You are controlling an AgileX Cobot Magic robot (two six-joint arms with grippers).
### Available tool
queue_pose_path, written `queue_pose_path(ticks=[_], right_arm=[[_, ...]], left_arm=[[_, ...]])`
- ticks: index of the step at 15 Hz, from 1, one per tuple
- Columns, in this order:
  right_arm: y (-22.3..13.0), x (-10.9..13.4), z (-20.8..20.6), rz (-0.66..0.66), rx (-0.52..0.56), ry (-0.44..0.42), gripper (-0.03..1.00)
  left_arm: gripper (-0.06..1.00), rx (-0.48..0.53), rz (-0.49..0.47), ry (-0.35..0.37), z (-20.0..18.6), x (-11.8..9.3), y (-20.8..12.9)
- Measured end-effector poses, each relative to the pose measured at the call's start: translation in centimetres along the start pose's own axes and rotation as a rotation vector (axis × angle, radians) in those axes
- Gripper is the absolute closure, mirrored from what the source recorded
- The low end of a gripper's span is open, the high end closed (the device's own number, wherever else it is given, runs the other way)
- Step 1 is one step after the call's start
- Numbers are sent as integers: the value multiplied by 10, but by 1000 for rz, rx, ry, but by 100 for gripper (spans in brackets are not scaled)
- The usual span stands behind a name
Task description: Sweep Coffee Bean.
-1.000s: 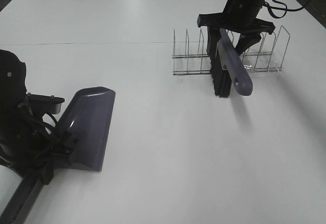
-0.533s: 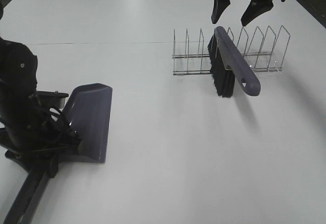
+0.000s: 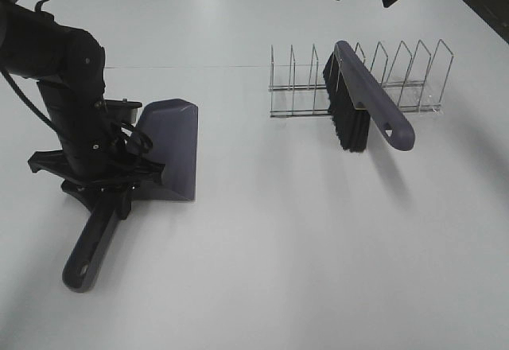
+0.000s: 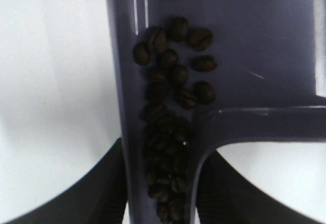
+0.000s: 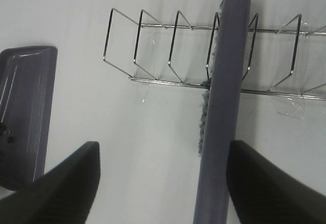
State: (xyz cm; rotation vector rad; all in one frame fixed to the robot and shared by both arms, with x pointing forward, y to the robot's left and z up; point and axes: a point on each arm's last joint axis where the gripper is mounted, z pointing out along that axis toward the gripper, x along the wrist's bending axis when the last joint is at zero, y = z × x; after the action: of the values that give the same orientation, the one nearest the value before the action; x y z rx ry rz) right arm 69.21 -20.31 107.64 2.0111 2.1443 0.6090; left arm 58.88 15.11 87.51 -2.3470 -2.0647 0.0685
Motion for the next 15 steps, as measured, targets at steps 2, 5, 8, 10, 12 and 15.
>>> queue_pose_path(ticks=[2,5,8,10,12,15], right_arm=[[0,1,-5,-1,-10,1,33],[0,2,-15,-4,-30,4,33],[0,4,-35,-9,-69,10,33],[-3,6,-55,-14,-105,15,33],[-15,7,-74,-16,-113,16,33],[-42,5,-89,-13,-77,11,33]], left_arm=[[62,3,0,1,0,0,2],[38,40,1,9,-2,0,0],[28,25,15,2,-17,0,-3],[28,-43,4,-17,-44,6,-2],[27,-113,-43,-35,-71,29,0],[27,-160,-88,-36,-100,70,-3]])
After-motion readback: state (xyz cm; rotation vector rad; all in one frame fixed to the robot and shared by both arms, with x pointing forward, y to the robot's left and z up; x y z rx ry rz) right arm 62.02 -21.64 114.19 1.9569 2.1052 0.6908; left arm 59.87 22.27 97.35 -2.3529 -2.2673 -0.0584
